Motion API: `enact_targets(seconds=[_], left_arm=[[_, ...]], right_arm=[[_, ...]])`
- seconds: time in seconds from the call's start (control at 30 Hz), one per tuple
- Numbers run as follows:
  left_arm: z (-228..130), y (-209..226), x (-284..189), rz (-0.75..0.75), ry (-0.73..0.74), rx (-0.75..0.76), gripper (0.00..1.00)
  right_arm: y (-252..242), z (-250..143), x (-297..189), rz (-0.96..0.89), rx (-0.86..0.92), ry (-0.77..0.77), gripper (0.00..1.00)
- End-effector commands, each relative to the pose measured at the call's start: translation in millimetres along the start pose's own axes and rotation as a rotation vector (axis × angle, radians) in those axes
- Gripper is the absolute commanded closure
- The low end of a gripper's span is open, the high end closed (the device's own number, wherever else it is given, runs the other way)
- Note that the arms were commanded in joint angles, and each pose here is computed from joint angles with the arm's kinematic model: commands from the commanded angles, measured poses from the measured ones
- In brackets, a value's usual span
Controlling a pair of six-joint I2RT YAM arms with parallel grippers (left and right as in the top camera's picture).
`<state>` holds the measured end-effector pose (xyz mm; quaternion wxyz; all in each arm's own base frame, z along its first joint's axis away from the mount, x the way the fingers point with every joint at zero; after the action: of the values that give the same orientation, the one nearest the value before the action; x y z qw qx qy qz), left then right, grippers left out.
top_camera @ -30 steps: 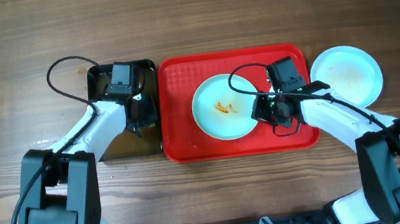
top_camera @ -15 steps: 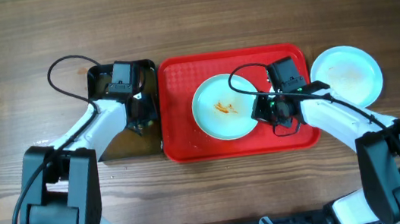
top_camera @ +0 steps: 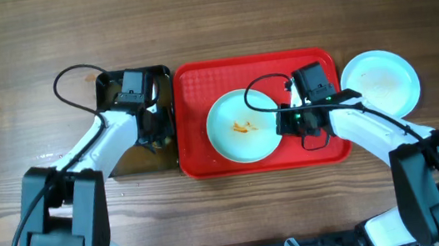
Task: Clean dirty plates on tray and stack at the side
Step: 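Hold the last plate with the right gripper while left holds sponge in water, then lift the green sponge out of the black water tray with the left gripper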
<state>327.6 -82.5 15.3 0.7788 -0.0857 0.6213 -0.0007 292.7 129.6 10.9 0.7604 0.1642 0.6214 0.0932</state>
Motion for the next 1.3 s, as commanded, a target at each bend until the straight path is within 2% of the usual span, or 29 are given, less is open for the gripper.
enact_targets(seconds=[0.0,0.27,0.5,0.73,1.27], left_arm=[[12.4,-10.1,-32.2,-0.058,-0.094,0.019,0.96],[30.4,-18.6,-69.0,-0.103,-0.226,0.029,0.96],[74.9,-14.1,-116.7,-0.058,-0.505,0.023,0.96],[106.6,-23.4,-145.4,-0.099,-0.684,0.015,0.96],[141.6,-38.7,-188.1,-0.158,-0.916,0.063,0.96]], right_arm=[[11.7,-10.1,7.5,0.083,-0.079,0.042,0.96],[12.1,-9.1,7.5,0.084,-0.079,0.037,0.96],[12.0,-8.9,7.5,0.083,-0.080,0.036,0.96],[11.0,-8.2,7.6,0.077,-0.082,0.032,0.96],[9.3,-7.4,7.7,0.066,-0.082,0.028,0.96]])
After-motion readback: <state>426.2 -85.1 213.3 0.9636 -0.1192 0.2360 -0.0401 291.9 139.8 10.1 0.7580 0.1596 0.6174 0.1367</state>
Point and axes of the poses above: each gripper's point midway between its finger pads, its own x axis out along the fingers, its own y axis along the line the jaws close on, z = x × y, the point moved 1 cm from there along -x, back along the fingers, and after that the axes turned 1 degree about -x, right-handed, at the moved point
